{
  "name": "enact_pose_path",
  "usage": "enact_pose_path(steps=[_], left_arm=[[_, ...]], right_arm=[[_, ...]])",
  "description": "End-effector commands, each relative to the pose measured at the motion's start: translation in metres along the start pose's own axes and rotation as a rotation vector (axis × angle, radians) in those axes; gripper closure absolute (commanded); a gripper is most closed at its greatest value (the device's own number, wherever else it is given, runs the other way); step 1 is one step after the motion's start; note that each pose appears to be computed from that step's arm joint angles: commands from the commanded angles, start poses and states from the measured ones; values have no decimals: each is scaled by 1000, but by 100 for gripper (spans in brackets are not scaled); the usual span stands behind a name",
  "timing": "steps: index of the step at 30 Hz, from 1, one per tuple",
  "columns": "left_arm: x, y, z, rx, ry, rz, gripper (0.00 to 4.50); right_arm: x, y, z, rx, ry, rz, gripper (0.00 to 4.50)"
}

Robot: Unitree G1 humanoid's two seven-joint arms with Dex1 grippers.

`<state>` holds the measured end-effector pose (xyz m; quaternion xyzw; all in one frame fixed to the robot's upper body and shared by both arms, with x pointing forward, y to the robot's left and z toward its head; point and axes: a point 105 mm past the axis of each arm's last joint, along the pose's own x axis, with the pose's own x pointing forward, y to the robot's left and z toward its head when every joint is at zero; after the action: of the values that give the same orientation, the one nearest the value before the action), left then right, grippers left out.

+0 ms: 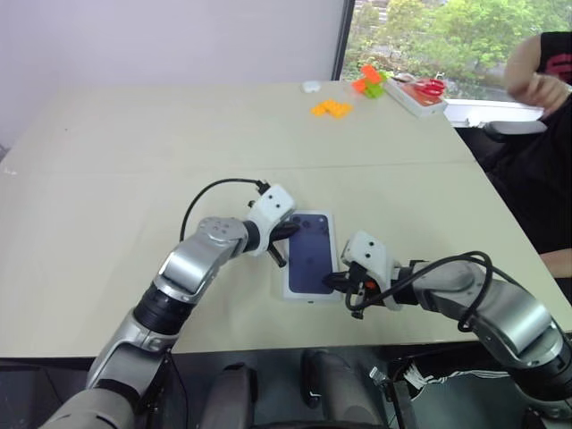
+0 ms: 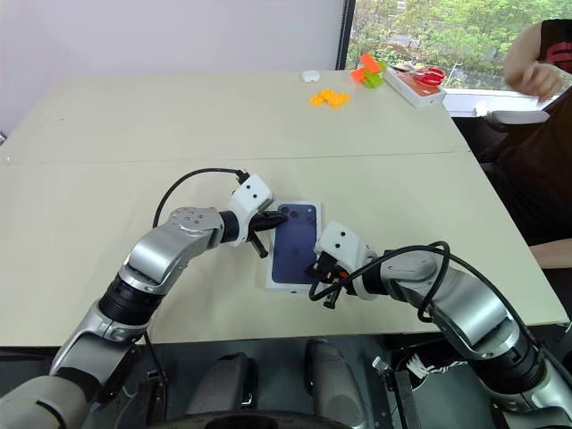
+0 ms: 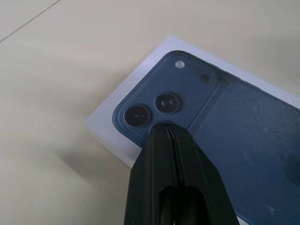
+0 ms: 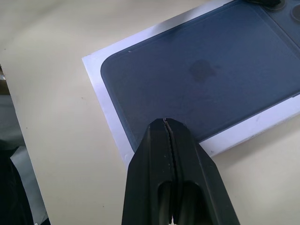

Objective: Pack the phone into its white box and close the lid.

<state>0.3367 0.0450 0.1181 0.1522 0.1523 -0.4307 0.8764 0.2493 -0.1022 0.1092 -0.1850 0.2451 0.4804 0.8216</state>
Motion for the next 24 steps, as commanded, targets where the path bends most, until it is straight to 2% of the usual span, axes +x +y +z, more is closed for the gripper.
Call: enact_pose_path(steps=[1,3,6,12,18,24], left_arm=[[-23,18,18,-45,-174,51,450],[-51,42,17,-123,-237,135,450],[-106,86,-11,-170,-226,327,450],[-176,110,-59,-160,-113,484,450],[-204,114,-76,-183,-114,573,450],[-217,108,-89,-209,-96,626,450]], right_arm=[[-10,-20,18,-28,-105,-111,448],[-24,-42,31,-32,-196,-223,448],[-54,-83,37,-13,-306,-408,448],[-74,-118,24,60,-340,-479,448],[-69,-127,17,80,-330,-444,448],[-63,-126,12,86,-332,-421,448]])
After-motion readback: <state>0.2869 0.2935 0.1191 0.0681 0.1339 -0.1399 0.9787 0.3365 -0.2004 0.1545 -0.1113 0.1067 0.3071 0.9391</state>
